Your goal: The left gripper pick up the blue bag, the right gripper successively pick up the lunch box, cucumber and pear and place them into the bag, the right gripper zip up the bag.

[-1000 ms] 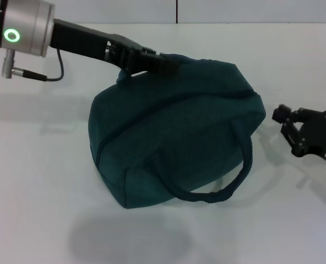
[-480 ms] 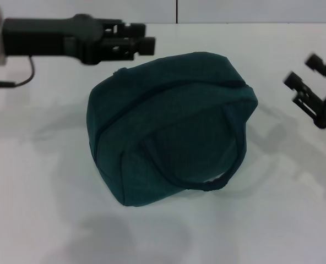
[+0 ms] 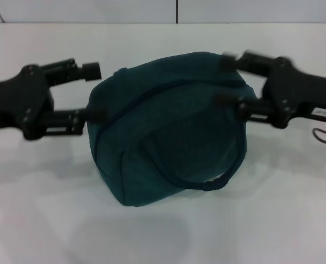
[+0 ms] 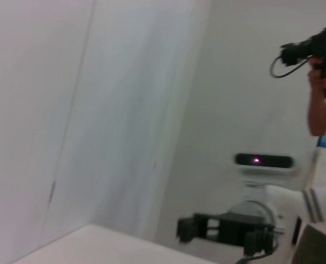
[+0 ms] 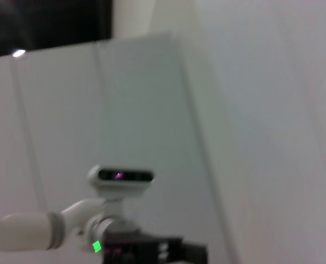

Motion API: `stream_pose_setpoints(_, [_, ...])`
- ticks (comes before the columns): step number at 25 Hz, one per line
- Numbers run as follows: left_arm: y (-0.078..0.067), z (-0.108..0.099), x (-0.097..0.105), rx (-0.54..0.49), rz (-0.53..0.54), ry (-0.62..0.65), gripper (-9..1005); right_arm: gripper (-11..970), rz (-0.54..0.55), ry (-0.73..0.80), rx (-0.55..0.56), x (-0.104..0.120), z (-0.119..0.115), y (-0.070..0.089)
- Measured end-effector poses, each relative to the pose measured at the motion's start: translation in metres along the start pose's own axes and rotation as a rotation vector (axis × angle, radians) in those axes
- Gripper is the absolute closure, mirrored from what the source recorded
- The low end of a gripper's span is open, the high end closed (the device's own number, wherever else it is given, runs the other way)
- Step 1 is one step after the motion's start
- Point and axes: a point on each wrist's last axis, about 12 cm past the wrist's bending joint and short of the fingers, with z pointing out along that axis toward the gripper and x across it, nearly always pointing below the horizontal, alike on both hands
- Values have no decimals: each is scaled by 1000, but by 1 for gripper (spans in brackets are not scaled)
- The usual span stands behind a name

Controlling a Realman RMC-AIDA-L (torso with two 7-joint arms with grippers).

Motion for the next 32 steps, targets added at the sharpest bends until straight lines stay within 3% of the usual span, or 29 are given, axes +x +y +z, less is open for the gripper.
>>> stream_pose_setpoints(6, [-10,-4,20,33,24,-31,135,240,117,183,-151,-12,28,-8])
stream_pose_setpoints(13, [-15,-2,41,51,12,-44,138,244,117,278,-224,-9,56,-7])
stream_pose_setpoints(32, [-15,-1,43,54,31,-57,138,252,104,297,-215,-5,64,-7])
